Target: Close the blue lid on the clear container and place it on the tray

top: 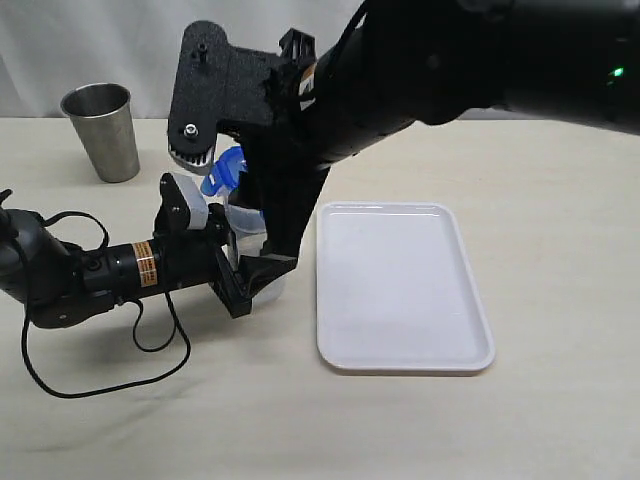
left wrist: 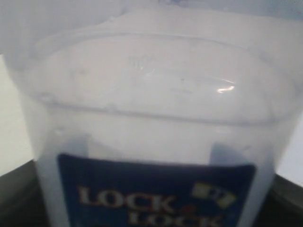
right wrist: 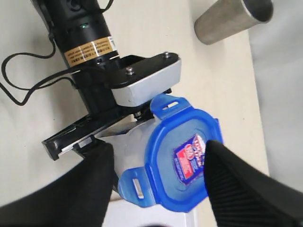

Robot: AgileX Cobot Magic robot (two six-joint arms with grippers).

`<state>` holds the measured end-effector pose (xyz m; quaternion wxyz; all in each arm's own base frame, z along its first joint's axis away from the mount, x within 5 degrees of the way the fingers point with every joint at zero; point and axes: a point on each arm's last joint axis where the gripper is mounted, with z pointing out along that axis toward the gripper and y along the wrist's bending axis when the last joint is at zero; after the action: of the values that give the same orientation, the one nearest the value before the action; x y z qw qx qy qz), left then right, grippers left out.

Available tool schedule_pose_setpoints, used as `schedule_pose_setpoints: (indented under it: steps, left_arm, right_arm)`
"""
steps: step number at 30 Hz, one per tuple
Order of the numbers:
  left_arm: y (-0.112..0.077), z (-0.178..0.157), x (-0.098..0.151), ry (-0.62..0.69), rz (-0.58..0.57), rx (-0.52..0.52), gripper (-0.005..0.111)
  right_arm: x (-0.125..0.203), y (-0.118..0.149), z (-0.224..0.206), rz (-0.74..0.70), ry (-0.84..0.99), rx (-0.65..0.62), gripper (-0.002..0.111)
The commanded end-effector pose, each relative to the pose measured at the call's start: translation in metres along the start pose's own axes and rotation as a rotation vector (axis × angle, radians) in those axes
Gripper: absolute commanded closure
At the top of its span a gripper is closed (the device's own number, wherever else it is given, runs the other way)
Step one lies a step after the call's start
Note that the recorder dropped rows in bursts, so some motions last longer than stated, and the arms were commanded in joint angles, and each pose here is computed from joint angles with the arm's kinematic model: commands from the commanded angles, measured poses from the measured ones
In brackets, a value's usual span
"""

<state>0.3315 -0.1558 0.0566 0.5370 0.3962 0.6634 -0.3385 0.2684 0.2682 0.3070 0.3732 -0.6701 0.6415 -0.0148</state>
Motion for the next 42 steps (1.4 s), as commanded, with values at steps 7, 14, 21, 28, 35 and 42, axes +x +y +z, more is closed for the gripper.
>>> schedule_pose_setpoints:
  steps: [7,14,21,28,35,42]
  left_arm:
    - [0.001,0.0,-0.002,-0.018,-0.009,-0.011,0.107]
    - [0.0,0.0,-0.001,-0.016,-0.006,-0.003,0.107]
    - [0.0,0.0,-0.001,-0.016,-0.006,-0.003,0.107]
    - [0.0,0.0,-0.001,-0.014,-0.004,0.003,0.107]
    - [0.0,0.0,-0.001,-0.014,-0.003,0.005,0.107]
    - [-0.001,0.0,-0.001,-0.012,0.001,0.014,0.107]
  right_arm:
    - [0.02,0.004,0.021,-0.142,0.177,-0.044,0.066]
    - [0.03,0.006,0.048,-0.201,0.248,-0.036,0.066]
    - [0.026,0.005,0.051,-0.207,0.208,-0.006,0.066]
    - [0.034,0.013,0.071,-0.213,0.251,-0.06,0.069]
    - [0.041,0.021,0.09,-0.211,0.279,-0.098,0.072]
    - [0.048,0.029,0.107,-0.205,0.307,-0.134,0.073]
